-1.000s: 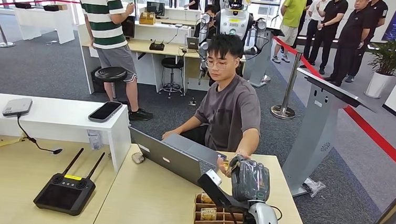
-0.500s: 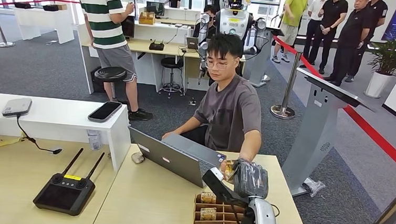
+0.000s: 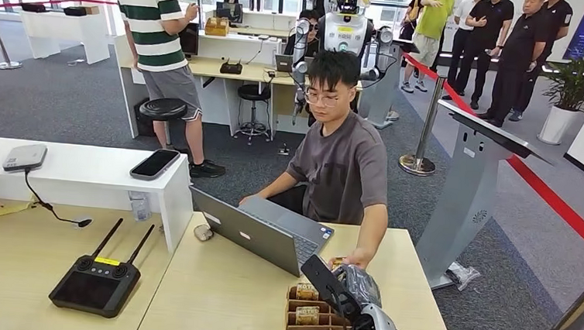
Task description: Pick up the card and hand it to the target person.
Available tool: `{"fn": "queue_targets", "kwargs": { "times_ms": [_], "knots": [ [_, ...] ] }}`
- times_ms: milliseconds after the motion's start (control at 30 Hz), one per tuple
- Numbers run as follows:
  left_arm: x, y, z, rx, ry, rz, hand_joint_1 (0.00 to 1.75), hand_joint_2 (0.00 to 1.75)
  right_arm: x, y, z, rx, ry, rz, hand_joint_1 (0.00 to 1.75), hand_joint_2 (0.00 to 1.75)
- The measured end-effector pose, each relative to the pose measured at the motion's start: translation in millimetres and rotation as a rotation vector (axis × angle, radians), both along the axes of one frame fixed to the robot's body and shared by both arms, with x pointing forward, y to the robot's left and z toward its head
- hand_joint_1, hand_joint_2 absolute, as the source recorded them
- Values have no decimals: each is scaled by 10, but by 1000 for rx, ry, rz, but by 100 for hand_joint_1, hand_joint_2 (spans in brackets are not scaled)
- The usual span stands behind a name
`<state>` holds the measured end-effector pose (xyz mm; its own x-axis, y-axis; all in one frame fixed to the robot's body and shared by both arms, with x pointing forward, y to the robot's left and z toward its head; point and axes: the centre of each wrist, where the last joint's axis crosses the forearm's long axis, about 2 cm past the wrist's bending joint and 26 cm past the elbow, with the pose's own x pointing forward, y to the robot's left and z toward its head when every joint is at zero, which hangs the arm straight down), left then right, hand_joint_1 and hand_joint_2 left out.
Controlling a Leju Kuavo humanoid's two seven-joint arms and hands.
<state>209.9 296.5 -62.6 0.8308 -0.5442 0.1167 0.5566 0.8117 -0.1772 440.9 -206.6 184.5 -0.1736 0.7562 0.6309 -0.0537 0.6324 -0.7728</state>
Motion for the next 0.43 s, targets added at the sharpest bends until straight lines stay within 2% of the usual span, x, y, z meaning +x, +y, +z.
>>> {"fn": "queue_targets", "kwargs": {
  "times_ms": [267, 433],
  "knots": [
    [0, 0, 0, 0, 2, 3, 0, 0, -12, 7, -63, 19, 27, -19, 0, 175],
    [-1, 0, 0, -1, 2, 6, 0, 0, -15, -8, -73, 43, -6, -56, 0, 175]
  ]
}}
